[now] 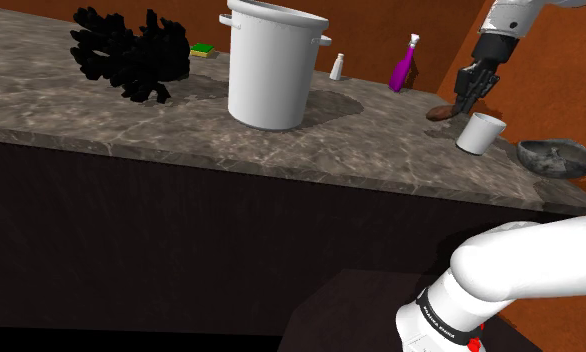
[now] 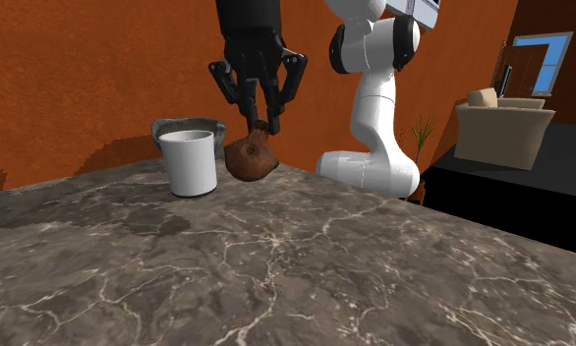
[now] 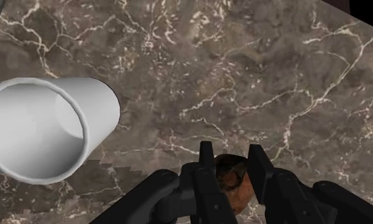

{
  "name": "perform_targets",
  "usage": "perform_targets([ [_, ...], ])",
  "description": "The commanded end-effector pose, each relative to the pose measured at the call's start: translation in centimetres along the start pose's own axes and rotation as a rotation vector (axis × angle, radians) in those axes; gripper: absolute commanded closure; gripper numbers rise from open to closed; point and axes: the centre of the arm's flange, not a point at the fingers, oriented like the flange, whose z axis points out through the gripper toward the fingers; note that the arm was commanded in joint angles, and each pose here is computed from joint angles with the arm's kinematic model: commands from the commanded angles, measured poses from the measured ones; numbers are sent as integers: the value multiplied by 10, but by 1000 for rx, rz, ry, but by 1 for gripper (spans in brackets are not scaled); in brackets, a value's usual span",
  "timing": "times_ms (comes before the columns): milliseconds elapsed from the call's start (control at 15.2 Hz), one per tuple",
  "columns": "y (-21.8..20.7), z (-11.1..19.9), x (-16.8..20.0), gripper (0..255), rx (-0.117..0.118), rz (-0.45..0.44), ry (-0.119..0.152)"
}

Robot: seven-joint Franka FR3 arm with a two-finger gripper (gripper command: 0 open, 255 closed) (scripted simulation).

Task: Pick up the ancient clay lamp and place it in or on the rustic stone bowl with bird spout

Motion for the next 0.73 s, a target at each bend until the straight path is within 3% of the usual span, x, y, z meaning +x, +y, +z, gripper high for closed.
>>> perform_targets([
  [0, -1, -10, -2, 255, 0, 0, 0],
  [660, -3, -63, -7, 255, 0, 0, 0],
])
